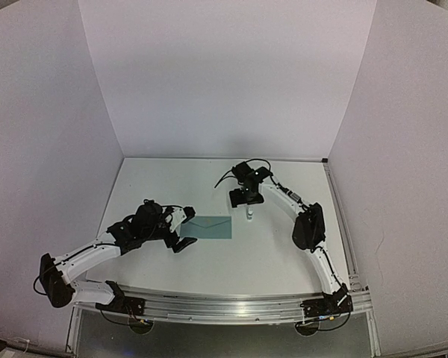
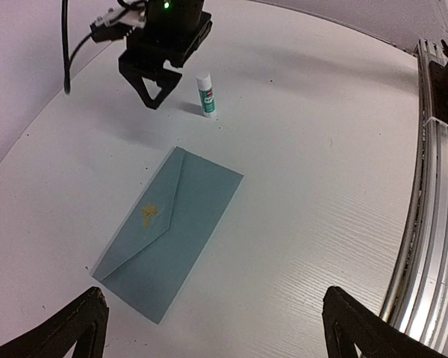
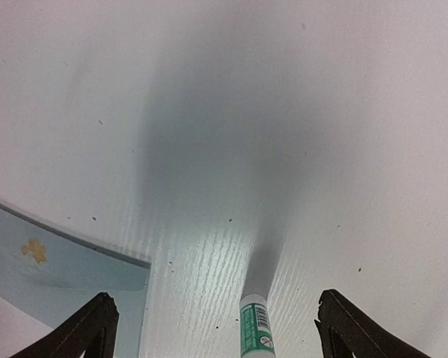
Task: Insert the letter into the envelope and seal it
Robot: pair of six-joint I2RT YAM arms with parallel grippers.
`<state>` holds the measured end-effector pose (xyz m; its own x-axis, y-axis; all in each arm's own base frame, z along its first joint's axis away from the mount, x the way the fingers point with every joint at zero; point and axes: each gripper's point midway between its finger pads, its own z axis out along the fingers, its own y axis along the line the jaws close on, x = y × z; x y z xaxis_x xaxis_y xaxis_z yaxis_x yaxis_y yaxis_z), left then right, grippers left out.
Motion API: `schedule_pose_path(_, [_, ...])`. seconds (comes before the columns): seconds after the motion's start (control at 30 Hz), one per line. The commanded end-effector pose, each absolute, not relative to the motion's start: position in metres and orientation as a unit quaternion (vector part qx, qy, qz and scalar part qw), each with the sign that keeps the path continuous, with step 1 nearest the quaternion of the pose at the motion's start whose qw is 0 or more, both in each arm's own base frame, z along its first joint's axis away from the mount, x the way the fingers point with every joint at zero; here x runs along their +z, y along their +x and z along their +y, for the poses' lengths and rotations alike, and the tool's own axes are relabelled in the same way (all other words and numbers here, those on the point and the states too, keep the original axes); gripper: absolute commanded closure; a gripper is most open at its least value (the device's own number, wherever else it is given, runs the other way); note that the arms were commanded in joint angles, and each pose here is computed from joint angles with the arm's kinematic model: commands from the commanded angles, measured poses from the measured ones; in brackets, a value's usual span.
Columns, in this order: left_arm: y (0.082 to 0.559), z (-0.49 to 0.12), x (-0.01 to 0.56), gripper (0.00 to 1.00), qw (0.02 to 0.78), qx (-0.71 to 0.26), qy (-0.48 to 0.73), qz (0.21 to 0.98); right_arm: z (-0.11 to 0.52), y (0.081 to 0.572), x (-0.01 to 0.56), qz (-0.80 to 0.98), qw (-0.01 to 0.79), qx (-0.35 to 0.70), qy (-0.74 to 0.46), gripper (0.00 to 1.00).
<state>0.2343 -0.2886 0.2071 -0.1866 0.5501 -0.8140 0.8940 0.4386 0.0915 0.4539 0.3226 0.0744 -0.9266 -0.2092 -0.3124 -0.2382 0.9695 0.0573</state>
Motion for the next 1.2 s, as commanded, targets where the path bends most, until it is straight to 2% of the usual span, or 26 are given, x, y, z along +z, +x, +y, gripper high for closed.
schedule_pose_path(0.0, [0.261, -0.274, 0.223, 0.0, 0.45, -0.204, 0.394, 0.775, 0.348, 0.493, 0.226, 0.901, 0.381, 0.138, -0.153, 0.09])
schedule_pose_path(0.13, [0.303, -0.236, 0.225, 0.0, 0.467, -0.208, 0.247, 0.823, 0.32, 0.511, 0.274, 0.866, 0.469, 0.138, -0.109, 0.08])
schedule_pose_path(0.2, [0.333, -0.192, 0.225, 0.0, 0.483, -0.209, 0.139, 0.839, 0.288, 0.517, 0.283, 0.866, 0.48, 0.123, -0.07, 0.07])
schedule_pose_path(0.3, [0.354, -0.14, 0.225, 0.0, 0.502, -0.204, 0.035, 0.84, 0.235, 0.515, 0.274, 0.874, 0.477, 0.092, -0.034, 0.07])
schedule_pose_path(0.43, [0.361, -0.081, 0.214, 0.0, 0.516, -0.147, -0.04, 0.843, 0.165, 0.489, 0.264, 0.874, 0.48, 0.082, 0.012, 0.07])
schedule_pose_path(0.57, [0.356, -0.027, 0.195, 0.0, 0.506, -0.108, -0.11, 0.848, 0.094, 0.438, 0.257, 0.861, 0.497, 0.079, 0.069, 0.07])
schedule_pose_path(0.67, [0.344, -0.005, 0.181, 0.0, 0.495, -0.072, -0.127, 0.856, 0.063, 0.394, 0.25, 0.844, 0.526, 0.077, 0.078, 0.07])
schedule_pose_path(0.9, [0.324, -0.001, 0.162, 0.0, 0.483, -0.071, -0.126, 0.864, 0.052, 0.307, 0.24, 0.799, 0.592, 0.099, 0.034, 0.05])
schedule_pose_path(1.17, [0.309, 0.002, 0.151, 0.0, 0.489, -0.075, -0.108, 0.862, 0.056, 0.263, 0.195, 0.779, 0.615, 0.122, -0.009, 0.06])
